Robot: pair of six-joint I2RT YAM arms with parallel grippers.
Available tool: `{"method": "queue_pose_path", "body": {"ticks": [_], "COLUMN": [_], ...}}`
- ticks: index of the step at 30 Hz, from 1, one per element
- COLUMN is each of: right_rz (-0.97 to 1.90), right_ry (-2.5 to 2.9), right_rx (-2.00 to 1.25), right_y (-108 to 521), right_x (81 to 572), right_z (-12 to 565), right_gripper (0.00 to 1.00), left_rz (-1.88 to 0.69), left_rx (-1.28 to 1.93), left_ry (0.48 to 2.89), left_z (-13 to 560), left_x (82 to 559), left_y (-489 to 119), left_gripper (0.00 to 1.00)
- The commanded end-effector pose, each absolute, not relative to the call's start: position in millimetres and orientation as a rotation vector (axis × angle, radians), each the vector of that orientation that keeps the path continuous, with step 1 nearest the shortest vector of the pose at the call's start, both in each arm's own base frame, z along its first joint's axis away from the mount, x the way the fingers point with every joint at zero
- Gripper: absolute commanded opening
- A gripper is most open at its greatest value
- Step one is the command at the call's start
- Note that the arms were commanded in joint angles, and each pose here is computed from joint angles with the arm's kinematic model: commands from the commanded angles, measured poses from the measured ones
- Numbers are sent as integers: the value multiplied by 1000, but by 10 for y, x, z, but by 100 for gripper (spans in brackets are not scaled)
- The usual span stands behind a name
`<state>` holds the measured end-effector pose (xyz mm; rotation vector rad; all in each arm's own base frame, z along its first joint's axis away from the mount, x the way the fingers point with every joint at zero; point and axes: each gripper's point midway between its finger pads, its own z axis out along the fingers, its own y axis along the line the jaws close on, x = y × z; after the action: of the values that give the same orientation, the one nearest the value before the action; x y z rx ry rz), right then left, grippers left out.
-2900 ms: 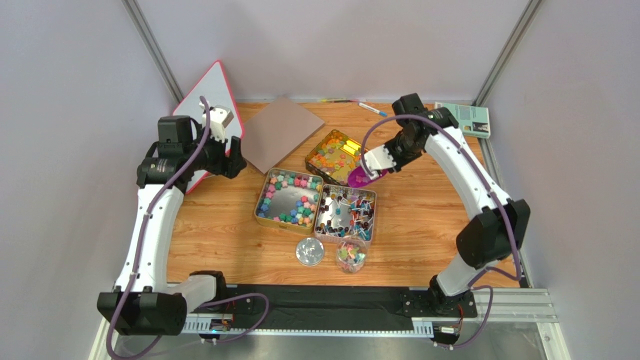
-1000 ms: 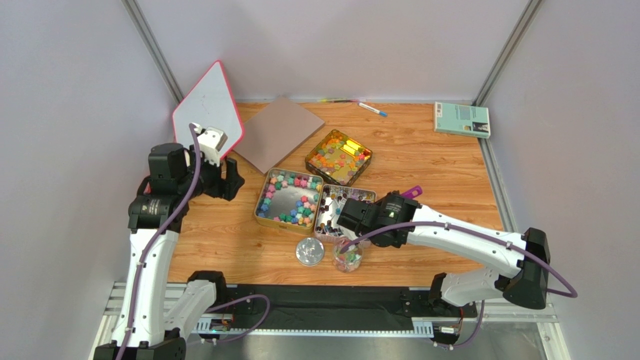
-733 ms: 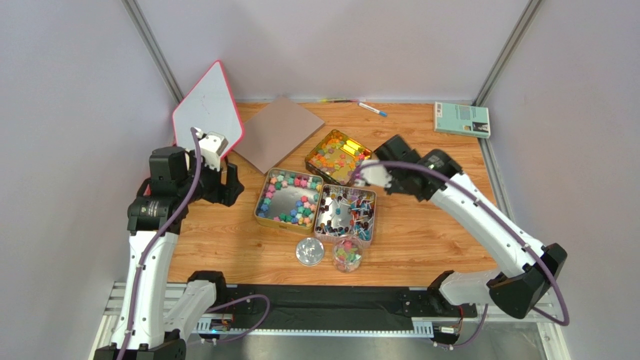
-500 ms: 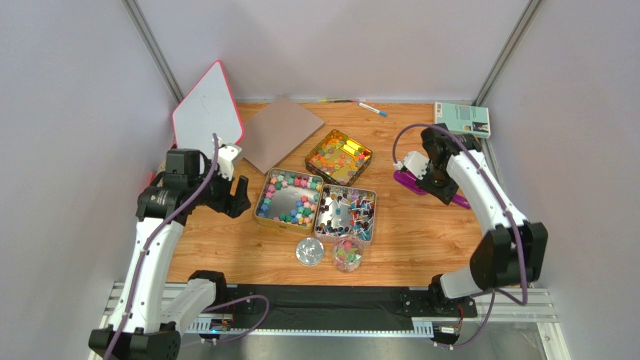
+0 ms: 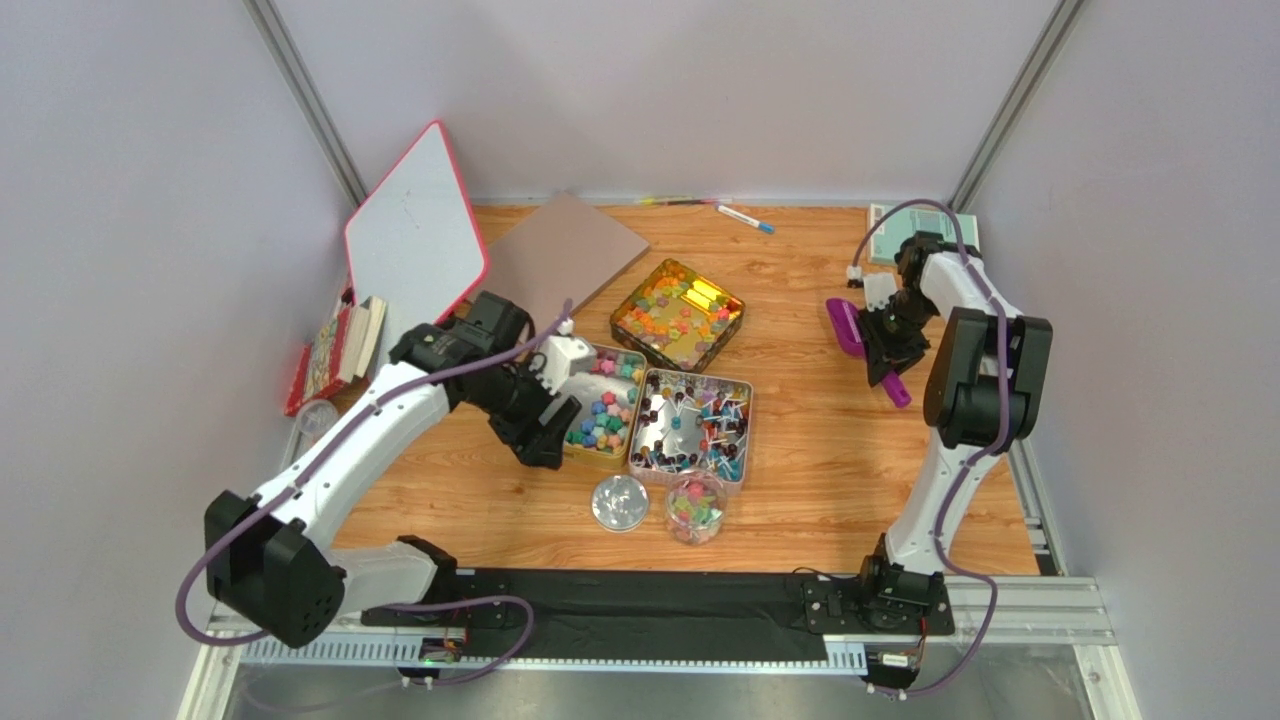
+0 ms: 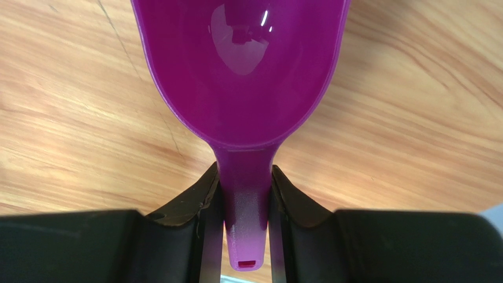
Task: Pack the candies
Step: Place the spatula at the center of the board, then adjust the storage box at the center of the board.
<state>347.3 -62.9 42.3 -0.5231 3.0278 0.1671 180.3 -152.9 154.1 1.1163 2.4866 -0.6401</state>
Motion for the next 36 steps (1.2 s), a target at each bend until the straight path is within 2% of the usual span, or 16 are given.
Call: {"method": "queue_pose_path", "body": {"ticks": [1, 3, 4, 7, 10, 11, 15, 21, 24, 25, 27, 36], "right_rz": [237, 192, 166, 144, 175, 201, 287, 272, 269, 272, 284, 316], "right_ry": [2920, 2901, 2890, 2838, 2756, 2744, 2613, 2439, 2419, 2420, 2422, 2438], "right_rx": [-437, -412, -400, -378, -343, -334, -371, -389, -382, -379, -379, -386], "right_y": [-427, -458, -484, -487, -459, -423, -243, -172, -180, -178, -164, -102], "right_x": [3631, 3628, 3632, 3639, 3650, 3615, 3588, 3731, 3817, 3826, 3824, 3671], "right_z": [396, 406, 375, 458, 652, 677, 1015, 1469, 1552, 1556, 1562, 1486], "right_gripper": [15, 27, 38, 50, 78, 81, 83, 81, 80, 80, 79, 77], "left_rz": [-671, -679, -670, -638, -640, -598, -588, -682, -714, -732, -755, -827], "left_rx": [1257, 1335, 1345, 1332, 1303, 1287, 1247, 1296, 1293, 1298, 1298, 1328], "left_ry": [2523, 2549, 2553, 2609, 2644, 2652, 2640, 2626, 2619, 2607, 2589, 2557], "left_z": [1291, 1172, 1104, 924, 835, 786, 633, 537, 536, 560, 610, 606], "left_x": [1646, 1535, 1531, 1527, 1584, 1637, 1770, 1748, 1798, 1839, 1899, 1995], "left_y": [-1764, -1899, -1941, -2044, -2153, -2148, -2325, -2616, -2723, -2793, -2876, -3086], "left_gripper": [79, 77, 76, 67, 65, 65, 64, 45, 31, 16, 2, 0]}}
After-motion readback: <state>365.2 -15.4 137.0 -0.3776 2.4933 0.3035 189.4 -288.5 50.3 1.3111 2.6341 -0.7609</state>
